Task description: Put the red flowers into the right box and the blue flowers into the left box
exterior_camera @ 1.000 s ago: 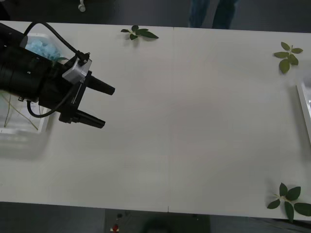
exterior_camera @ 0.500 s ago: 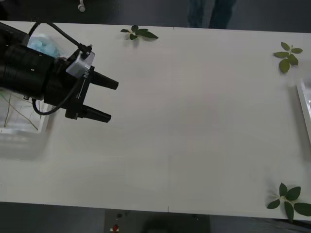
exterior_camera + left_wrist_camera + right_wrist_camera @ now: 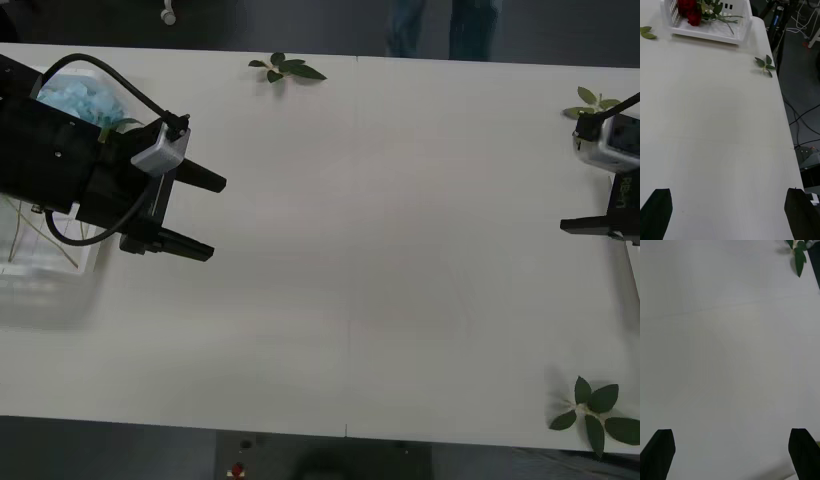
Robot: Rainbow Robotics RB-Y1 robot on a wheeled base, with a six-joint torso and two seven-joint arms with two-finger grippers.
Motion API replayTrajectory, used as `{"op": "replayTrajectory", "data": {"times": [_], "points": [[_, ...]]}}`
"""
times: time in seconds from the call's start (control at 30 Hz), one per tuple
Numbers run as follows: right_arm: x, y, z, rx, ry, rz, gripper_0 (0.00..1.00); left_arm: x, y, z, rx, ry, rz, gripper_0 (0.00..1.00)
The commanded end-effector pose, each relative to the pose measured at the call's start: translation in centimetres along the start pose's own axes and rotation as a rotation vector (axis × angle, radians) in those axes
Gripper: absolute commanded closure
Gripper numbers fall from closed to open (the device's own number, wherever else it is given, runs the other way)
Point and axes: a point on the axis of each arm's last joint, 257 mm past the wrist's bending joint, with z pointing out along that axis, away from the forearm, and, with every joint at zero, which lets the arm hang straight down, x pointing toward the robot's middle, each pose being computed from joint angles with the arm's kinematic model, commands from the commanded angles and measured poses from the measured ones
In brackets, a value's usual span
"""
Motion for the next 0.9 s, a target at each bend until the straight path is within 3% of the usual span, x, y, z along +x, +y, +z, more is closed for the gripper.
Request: {"op": "replayTrajectory", "data": {"times": [0.03, 0.4, 0.9], "points": [[-1.7, -0.6, 1.2, 0.009, -0.085, -0.095, 0.12, -0.6, -0.6, -0.4, 0.015, 0.01, 0.038, 0.13], [-1.2, -0.1, 8.6, -0.118, -0.139, -0.067, 0.12, -0.6, 0.3, -0.8, -0.016, 0.005, 0.034, 0.13], [-2.7, -0.3, 11.0, -0.219, -0.175, -0.009, 0.11, 0.9, 6.3, -1.8, -0.258, 0.064, 0.086, 0.13]]}}
